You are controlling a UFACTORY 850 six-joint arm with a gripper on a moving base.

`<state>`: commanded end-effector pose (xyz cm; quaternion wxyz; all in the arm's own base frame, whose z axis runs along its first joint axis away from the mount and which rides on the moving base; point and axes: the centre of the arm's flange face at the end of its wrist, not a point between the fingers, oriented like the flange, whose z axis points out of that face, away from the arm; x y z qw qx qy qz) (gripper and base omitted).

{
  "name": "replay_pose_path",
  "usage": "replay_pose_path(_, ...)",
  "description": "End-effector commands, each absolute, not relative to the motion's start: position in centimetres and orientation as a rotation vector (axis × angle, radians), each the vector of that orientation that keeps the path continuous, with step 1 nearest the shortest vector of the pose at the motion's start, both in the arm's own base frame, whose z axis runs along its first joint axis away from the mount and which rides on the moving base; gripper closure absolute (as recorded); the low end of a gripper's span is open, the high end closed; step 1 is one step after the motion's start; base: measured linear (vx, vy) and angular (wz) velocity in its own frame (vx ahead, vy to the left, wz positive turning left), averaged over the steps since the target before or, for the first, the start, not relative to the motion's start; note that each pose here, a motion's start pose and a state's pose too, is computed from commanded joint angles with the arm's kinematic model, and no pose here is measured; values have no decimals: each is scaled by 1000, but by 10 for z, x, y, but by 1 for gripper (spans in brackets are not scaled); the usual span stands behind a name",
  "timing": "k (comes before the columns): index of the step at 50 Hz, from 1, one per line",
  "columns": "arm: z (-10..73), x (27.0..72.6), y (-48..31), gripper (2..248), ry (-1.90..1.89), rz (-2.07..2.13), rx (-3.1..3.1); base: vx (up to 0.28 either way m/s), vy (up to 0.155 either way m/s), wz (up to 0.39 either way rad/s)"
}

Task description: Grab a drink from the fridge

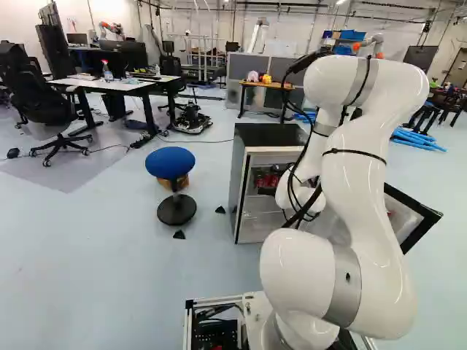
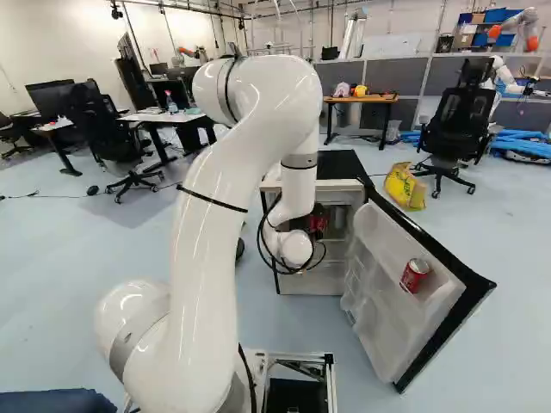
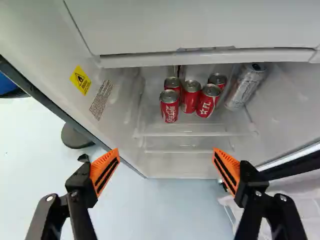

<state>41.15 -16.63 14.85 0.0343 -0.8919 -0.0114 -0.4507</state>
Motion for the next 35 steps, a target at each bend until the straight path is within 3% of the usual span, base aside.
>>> replay_pose_path(35, 99, 442, -169, 3, -145, -1356, -2690, 0, 0, 0)
